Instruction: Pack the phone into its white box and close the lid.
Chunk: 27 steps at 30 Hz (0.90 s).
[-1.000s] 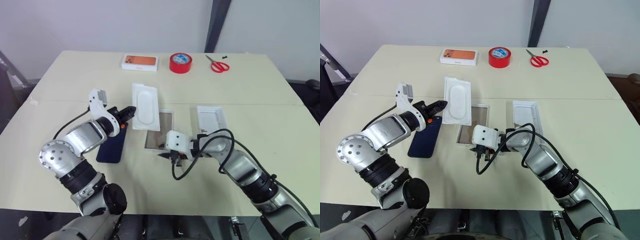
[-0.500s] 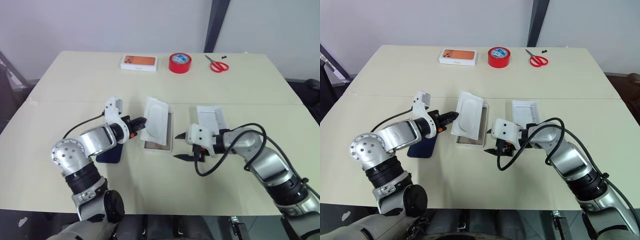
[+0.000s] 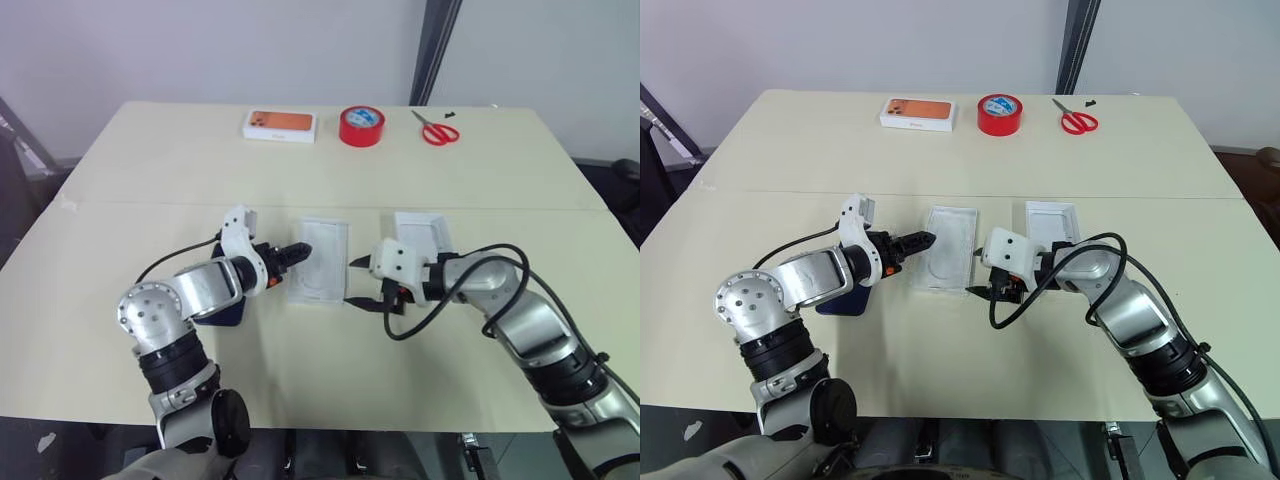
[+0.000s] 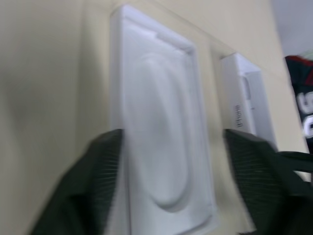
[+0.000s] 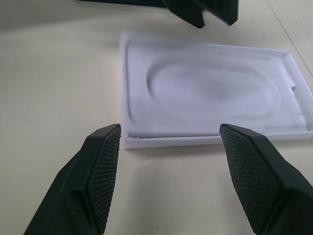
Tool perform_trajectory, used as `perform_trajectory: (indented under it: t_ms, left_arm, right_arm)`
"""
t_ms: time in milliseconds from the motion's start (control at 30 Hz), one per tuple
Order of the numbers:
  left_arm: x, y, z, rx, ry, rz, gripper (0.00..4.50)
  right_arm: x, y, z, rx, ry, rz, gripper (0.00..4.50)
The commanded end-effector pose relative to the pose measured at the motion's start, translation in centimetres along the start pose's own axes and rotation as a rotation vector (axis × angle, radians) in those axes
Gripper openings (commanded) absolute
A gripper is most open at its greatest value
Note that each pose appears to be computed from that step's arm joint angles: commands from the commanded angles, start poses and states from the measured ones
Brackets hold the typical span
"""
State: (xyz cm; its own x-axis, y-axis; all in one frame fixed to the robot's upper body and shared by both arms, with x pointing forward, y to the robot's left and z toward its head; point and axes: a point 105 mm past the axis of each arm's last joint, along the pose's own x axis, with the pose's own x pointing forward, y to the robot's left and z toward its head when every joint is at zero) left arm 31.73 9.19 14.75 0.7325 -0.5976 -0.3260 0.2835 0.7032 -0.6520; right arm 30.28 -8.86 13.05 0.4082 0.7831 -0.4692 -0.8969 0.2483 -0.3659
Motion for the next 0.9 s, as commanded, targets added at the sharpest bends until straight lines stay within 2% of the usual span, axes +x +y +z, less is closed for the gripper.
perform_trajectory:
  t_ms: [33,133,200,267,400,433,533,600,733,900]
  left_arm:
    - [-1.2,-1.3,1.1,0.041,-0.060,-0.072,3.81]
    - [-2.1,-1.0,2.2,0.056,-0.104,-0.067,3.81]
    - [-3.0,-0.6,3.5,0.077,-0.156,-0.050,3.87]
    - [-3.9,-0.1,4.6,0.114,-0.201,-0.021,3.87]
    - [-5.7,1.5,5.0,0.285,-0.214,0.066,3.87]
    - [-6.1,1.7,4.9,0.314,-0.216,0.063,3.87]
    - [-7.6,2.5,2.8,0.626,-0.148,0.076,3.87]
    - [-8.2,2.3,1.3,0.742,-0.112,0.015,3.87]
    - [-9.4,3.3,-0.5,0.817,-0.064,-0.043,3.87]
    - [-10.0,4.0,-1.4,0.827,-0.048,-0.074,3.87]
  right_arm:
    - [-0.3,-1.4,1.9,-0.019,-0.066,-0.057,3.40]
    - [-0.2,-2.1,2.4,-0.005,-0.089,-0.077,3.40]
    - [0.1,-2.9,2.9,0.039,-0.108,-0.105,2.84]
    - [0.7,-3.5,3.4,0.088,-0.119,-0.128,2.06]
    - [2.6,-3.5,3.9,0.116,-0.095,-0.137,0.05]
    - [3.1,-3.6,3.8,0.114,-0.081,-0.147,0.01]
    - [5.1,-4.6,3.6,0.082,-0.010,-0.225,0.01]
    - [6.0,-4.9,3.3,0.079,0.026,-0.243,0.01]
    - [7.5,-5.3,3.0,0.062,0.069,-0.265,0.01]
    - [9.2,-6.0,2.9,0.032,0.106,-0.305,0.01]
